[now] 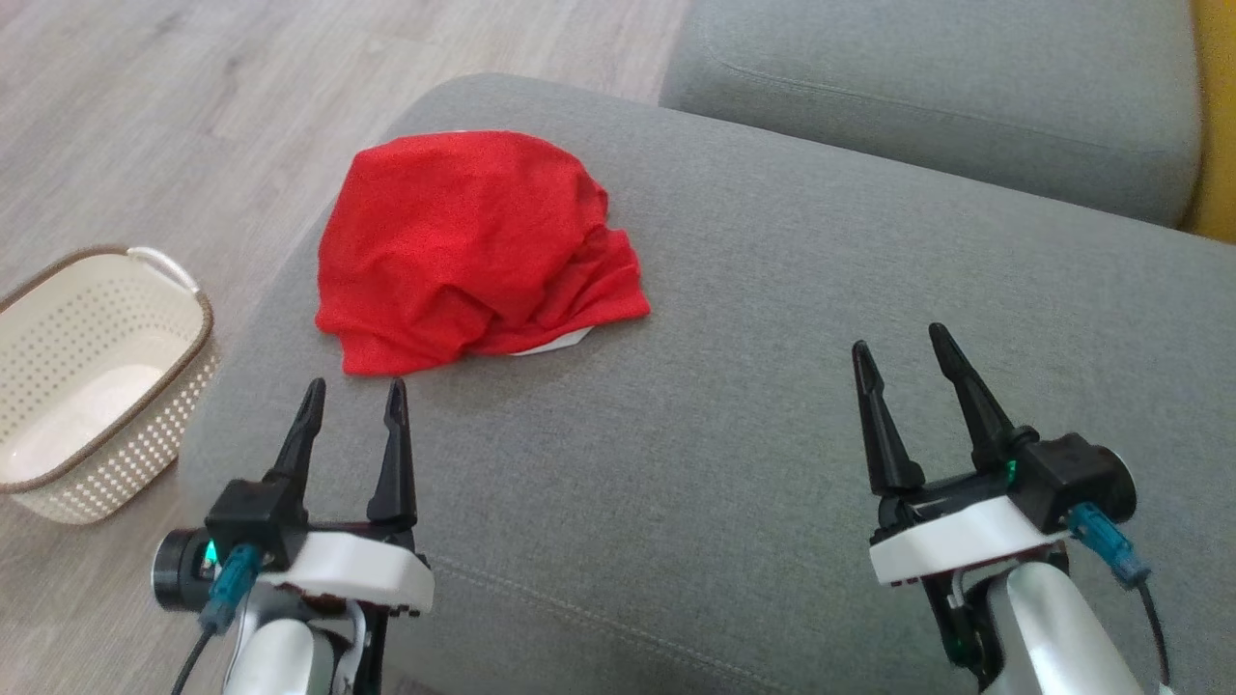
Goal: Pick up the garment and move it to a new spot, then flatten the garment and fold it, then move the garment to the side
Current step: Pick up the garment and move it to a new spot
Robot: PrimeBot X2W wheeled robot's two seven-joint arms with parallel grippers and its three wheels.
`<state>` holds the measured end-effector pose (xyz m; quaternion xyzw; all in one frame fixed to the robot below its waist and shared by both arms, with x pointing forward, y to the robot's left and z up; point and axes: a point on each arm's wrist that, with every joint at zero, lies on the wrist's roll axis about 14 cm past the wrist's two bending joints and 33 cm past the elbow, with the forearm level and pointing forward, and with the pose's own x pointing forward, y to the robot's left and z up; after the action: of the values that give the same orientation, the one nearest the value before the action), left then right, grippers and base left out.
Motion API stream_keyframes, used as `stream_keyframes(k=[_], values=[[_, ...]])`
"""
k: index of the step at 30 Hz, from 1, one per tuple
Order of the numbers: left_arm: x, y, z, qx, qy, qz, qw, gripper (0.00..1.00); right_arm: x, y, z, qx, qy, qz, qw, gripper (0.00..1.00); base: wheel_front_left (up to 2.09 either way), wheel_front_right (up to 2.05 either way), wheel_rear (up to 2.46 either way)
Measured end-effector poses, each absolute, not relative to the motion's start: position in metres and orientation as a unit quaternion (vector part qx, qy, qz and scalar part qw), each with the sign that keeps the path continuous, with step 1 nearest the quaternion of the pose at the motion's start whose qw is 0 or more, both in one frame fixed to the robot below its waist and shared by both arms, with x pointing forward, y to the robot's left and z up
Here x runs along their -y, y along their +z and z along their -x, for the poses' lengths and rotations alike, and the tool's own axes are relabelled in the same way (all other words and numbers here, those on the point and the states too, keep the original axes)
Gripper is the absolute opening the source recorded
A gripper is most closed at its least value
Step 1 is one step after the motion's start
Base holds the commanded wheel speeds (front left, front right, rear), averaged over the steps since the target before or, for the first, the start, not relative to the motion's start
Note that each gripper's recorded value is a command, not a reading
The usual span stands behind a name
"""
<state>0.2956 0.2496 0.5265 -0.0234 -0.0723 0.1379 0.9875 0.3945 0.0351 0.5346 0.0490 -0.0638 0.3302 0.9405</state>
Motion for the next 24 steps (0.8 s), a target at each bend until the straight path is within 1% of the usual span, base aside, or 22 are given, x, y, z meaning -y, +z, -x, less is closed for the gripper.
stream_keyframes(k=[7,16,20,24], values=[[-0.255,0.523,-0.288,0.068,0.153,0.026,0.986,1.0,-0.041,0.534,-0.394,0.062,0.338,-0.053,0.938,1.0,0.0,0.0,0.0],[-0.266,0.519,-0.295,0.06,0.166,0.031,0.984,1.0,-0.03,0.524,-0.4,0.05,0.322,-0.058,0.944,1.0,0.0,0.0,0.0],[-0.28,0.521,-0.305,0.063,0.179,0.044,0.981,1.0,-0.022,0.519,-0.406,0.045,0.31,-0.058,0.948,1.0,0.0,0.0,0.0],[-0.291,0.527,-0.327,0.068,0.172,0.042,0.982,1.0,-0.01,0.511,-0.415,0.04,0.291,-0.054,0.954,1.0,0.0,0.0,0.0]])
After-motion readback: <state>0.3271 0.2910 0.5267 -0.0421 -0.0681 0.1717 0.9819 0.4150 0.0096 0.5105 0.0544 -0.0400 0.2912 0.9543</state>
